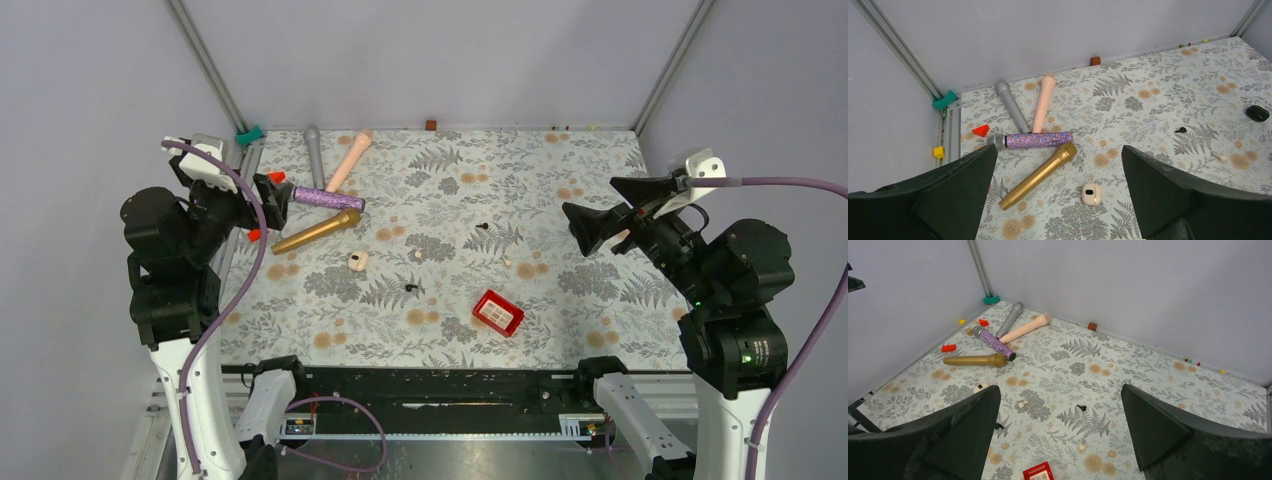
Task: Insert the wireless bluetooth earbuds into the charging case
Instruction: Move the charging case to the center of the board.
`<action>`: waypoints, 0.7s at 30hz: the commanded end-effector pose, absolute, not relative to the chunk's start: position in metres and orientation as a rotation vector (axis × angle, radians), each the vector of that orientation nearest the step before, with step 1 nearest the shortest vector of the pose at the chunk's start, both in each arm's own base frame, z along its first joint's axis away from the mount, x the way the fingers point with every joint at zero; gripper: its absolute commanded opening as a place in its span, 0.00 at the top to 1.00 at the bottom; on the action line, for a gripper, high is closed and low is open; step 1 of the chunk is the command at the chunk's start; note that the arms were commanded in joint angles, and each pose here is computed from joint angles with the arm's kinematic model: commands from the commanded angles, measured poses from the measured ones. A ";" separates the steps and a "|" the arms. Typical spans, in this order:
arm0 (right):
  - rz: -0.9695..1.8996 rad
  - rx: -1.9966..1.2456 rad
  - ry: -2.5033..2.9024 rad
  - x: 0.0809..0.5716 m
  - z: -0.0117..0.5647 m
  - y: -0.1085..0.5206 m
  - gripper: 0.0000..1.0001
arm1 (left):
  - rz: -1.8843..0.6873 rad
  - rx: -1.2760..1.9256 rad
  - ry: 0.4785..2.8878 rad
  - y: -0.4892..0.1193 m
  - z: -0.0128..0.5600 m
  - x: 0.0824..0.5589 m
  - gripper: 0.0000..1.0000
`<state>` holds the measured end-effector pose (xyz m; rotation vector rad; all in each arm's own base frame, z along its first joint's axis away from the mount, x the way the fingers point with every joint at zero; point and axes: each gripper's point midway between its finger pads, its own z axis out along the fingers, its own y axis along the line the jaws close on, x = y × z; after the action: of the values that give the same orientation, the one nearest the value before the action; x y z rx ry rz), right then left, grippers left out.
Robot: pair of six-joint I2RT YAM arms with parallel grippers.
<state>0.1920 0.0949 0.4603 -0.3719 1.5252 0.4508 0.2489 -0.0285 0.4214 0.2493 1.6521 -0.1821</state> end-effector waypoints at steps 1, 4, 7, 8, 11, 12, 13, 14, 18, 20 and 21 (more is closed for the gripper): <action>0.446 -0.347 1.496 0.189 0.472 0.092 0.02 | -0.177 0.260 1.572 -0.030 0.445 0.246 0.01; 0.447 -0.339 1.494 0.188 0.473 0.091 0.02 | -0.169 0.255 1.570 -0.029 0.446 0.245 0.01; 0.424 -0.401 1.486 0.186 0.468 0.093 0.01 | -0.163 0.262 1.562 -0.029 0.447 0.243 0.01; 0.412 -0.411 1.484 0.186 0.466 0.093 0.01 | -0.166 0.270 1.560 -0.030 0.447 0.241 0.01; 0.370 -0.413 1.487 0.191 0.461 0.088 0.01 | -0.164 0.317 1.546 -0.035 0.447 0.238 0.01; 0.355 -0.412 1.484 0.192 0.461 0.086 0.01 | -0.156 0.329 1.541 -0.035 0.447 0.237 0.01; 0.344 -0.409 1.485 0.194 0.460 0.085 0.01 | -0.143 0.346 1.532 -0.035 0.447 0.235 0.01; 0.338 -0.405 1.483 0.194 0.460 0.084 0.01 | -0.131 0.363 1.529 -0.035 0.445 0.233 0.01; 0.326 -0.393 1.487 0.197 0.456 0.081 0.02 | -0.082 0.431 1.547 -0.035 0.428 0.225 0.01; 0.314 -0.378 1.511 0.200 0.450 0.079 0.02 | -0.065 0.455 1.561 -0.034 0.417 0.223 0.01; 0.302 -0.377 1.526 0.202 0.446 0.077 0.02 | -0.065 0.462 1.567 -0.035 0.411 0.223 0.01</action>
<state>0.1946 0.0865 0.4454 -0.4007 1.5334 0.3670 0.2242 -0.0337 0.4233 0.3745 1.5808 -0.1082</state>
